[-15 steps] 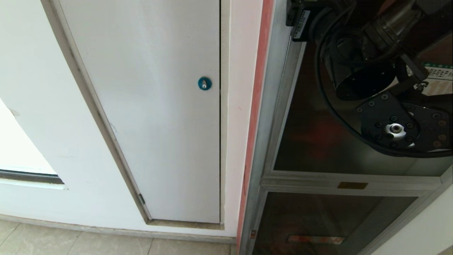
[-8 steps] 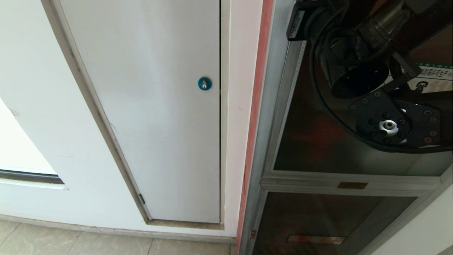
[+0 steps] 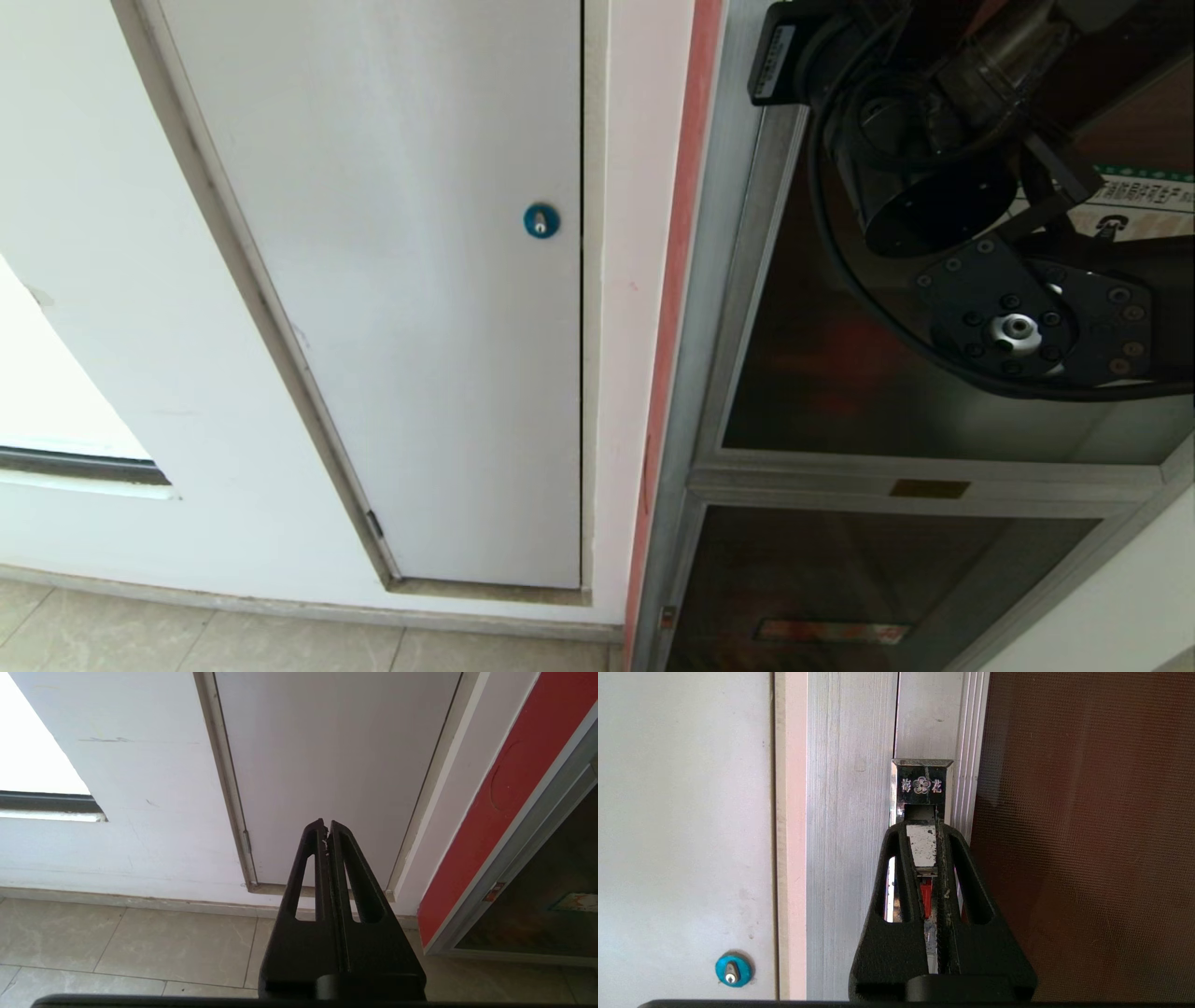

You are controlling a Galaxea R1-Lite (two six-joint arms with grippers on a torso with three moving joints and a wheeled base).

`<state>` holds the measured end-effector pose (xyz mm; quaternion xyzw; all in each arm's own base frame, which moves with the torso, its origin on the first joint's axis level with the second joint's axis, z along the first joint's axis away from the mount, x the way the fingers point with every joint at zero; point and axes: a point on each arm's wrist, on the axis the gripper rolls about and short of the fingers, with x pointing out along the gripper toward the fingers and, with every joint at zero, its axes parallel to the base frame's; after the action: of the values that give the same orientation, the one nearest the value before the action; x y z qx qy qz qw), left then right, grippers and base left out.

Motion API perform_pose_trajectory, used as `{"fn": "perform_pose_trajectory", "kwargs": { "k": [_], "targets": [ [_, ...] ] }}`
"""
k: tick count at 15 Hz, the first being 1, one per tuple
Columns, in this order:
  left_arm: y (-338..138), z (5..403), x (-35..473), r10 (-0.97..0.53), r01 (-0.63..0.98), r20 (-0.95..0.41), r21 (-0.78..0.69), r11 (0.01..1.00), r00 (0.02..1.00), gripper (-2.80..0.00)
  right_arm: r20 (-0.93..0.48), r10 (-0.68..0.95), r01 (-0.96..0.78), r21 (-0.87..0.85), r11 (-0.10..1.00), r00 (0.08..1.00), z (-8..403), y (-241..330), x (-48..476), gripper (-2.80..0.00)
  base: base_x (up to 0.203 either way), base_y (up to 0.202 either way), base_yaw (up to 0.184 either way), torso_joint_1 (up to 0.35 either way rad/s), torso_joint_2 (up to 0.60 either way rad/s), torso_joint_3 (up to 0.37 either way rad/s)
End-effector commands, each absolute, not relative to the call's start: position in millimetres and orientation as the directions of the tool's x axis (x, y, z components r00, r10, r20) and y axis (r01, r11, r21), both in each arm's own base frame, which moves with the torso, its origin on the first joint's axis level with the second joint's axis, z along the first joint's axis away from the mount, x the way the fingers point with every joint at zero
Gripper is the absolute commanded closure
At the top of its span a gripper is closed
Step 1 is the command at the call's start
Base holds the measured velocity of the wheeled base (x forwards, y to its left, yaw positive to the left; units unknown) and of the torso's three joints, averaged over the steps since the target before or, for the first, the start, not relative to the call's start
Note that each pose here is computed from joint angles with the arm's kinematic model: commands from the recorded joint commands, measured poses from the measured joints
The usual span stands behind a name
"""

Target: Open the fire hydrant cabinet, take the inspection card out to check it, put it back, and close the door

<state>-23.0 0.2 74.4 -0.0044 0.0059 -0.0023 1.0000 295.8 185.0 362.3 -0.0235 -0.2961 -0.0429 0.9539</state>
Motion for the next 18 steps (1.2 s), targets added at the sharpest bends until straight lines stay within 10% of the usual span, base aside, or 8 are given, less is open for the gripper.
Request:
{"fn": "perform_pose_trajectory", "kwargs": {
  "k": [1,18],
  "targets": [
    [0.2,74.3,-22.9,-0.005,0.004,-0.014,-0.009,1.0,1.0,0.0,0.571,-0.076,0.102,-0.013,0.995,0.817,363.1,183.8,294.2,0.0,0.0,0.0,0.0,0.0,0.0,0.0],
    [0.2,74.3,-22.9,-0.005,0.004,-0.014,-0.009,1.0,1.0,0.0,0.585,-0.06,0.071,0.004,0.997,0.809,376.4,172.6,258.0,0.0,0.0,0.0,0.0,0.0,0.0,0.0]
  ]
}}
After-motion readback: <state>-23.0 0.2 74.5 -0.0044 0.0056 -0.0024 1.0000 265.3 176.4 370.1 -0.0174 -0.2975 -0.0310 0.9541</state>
